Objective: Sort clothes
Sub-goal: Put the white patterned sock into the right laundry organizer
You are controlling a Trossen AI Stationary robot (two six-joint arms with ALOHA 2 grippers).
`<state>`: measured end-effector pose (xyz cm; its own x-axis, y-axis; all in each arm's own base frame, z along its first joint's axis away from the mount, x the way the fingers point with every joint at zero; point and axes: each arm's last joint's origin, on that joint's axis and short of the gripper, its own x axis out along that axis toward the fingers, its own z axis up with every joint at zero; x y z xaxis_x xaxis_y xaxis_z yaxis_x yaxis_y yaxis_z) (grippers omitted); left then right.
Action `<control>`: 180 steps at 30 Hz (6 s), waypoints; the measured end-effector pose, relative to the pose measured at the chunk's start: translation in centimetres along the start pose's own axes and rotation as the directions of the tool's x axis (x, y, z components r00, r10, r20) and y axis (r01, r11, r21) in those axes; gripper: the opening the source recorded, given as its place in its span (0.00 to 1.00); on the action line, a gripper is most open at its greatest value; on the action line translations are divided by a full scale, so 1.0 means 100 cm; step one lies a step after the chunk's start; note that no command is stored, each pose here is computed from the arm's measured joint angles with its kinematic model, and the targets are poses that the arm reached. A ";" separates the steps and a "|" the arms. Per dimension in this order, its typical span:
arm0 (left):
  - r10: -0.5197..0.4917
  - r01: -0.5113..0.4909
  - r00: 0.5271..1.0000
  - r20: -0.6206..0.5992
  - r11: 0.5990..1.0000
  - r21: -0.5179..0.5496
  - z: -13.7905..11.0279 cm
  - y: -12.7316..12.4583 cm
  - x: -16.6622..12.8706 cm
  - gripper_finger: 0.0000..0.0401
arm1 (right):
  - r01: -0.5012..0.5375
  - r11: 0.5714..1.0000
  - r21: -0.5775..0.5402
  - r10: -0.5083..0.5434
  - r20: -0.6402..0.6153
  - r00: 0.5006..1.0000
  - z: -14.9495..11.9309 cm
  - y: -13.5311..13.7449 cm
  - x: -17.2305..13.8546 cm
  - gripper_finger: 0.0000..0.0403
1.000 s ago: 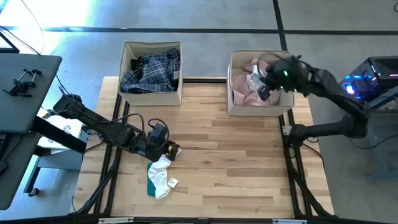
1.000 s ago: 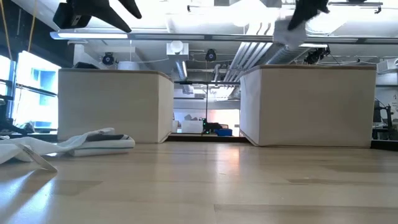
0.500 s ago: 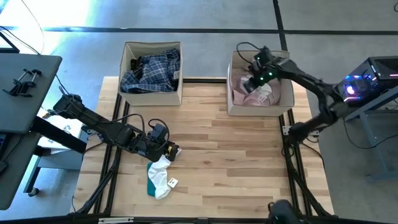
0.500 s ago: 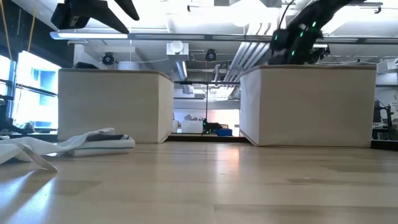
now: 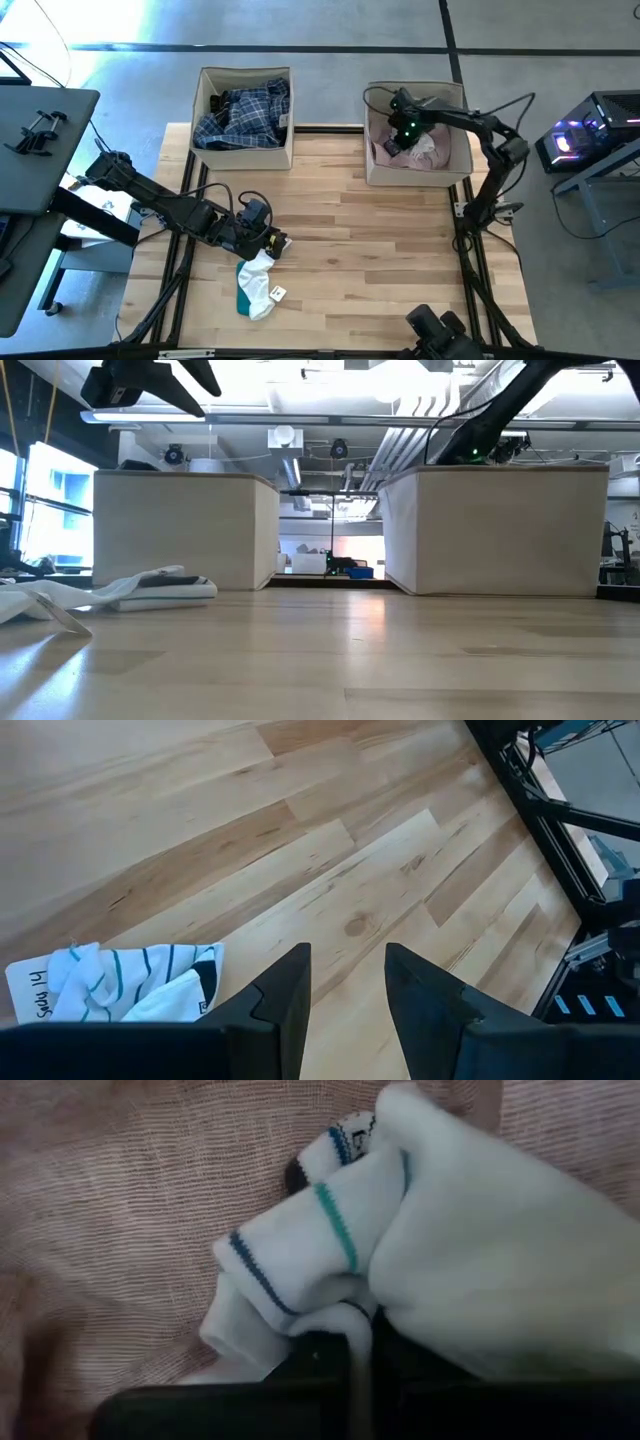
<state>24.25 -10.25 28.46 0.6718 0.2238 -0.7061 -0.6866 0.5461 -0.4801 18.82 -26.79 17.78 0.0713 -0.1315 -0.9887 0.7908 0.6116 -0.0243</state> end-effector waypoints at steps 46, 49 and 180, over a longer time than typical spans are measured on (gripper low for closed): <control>0.330 -0.368 0.926 -0.182 0.897 -0.244 -0.059 0.082 0.054 0.31 | -0.108 0.895 -0.433 0.383 0.622 0.683 -0.168 0.192 -0.230 0.36; 0.378 -0.405 0.914 -0.149 0.872 -0.274 -0.060 0.098 0.062 0.33 | -0.095 0.883 -0.460 0.393 0.613 0.685 -0.168 0.207 -0.225 0.36; 0.003 -0.017 0.989 0.147 0.996 0.090 0.034 -0.005 0.021 0.21 | 0.098 0.994 0.040 -0.101 0.079 0.992 -0.036 0.002 -0.111 0.45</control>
<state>26.94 -7.34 29.03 0.7031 0.3416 -0.6236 -0.6697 0.6130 -0.4192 15.97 -22.42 28.20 0.0388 -0.2541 -0.9664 0.8178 0.5638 -0.1154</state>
